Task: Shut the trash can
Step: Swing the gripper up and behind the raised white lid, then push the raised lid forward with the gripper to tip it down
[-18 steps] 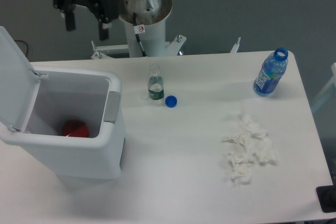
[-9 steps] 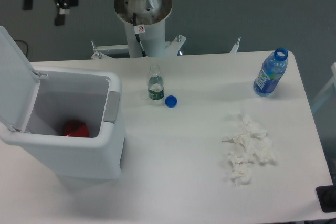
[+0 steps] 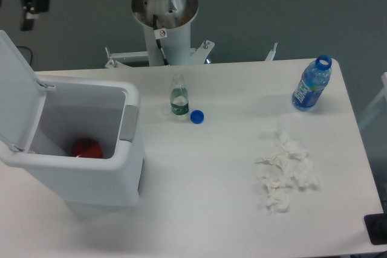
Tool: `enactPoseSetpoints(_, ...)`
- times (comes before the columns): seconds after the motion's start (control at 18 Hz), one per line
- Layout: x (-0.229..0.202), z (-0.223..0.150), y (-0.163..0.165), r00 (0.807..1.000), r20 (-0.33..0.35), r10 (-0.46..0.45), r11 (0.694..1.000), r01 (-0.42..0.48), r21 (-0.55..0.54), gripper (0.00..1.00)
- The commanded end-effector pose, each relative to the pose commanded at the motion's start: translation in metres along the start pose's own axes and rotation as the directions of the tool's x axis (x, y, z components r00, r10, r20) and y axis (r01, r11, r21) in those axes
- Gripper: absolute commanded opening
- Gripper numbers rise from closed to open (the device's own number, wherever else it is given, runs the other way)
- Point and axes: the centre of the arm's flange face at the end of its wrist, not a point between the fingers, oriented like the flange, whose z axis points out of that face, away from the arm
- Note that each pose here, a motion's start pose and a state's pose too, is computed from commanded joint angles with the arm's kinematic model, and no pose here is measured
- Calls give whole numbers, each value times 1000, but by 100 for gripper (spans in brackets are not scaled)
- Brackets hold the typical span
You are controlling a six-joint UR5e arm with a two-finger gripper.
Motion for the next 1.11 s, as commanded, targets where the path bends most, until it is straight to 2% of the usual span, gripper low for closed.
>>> enactPoseSetpoints(0.33,32,6,-9,997,-38,61,998,-61,1,100)
enactPoseSetpoints(0.5,28,20,-11,998,-47,46,999,-46,-17,100)
enactPoseSetpoints(0.94,20,26,-36,999,-6,52,998,-51,28,100)
enactPoseSetpoints(1.11,11,25,-40,998,47,49,999,-50,8,100)
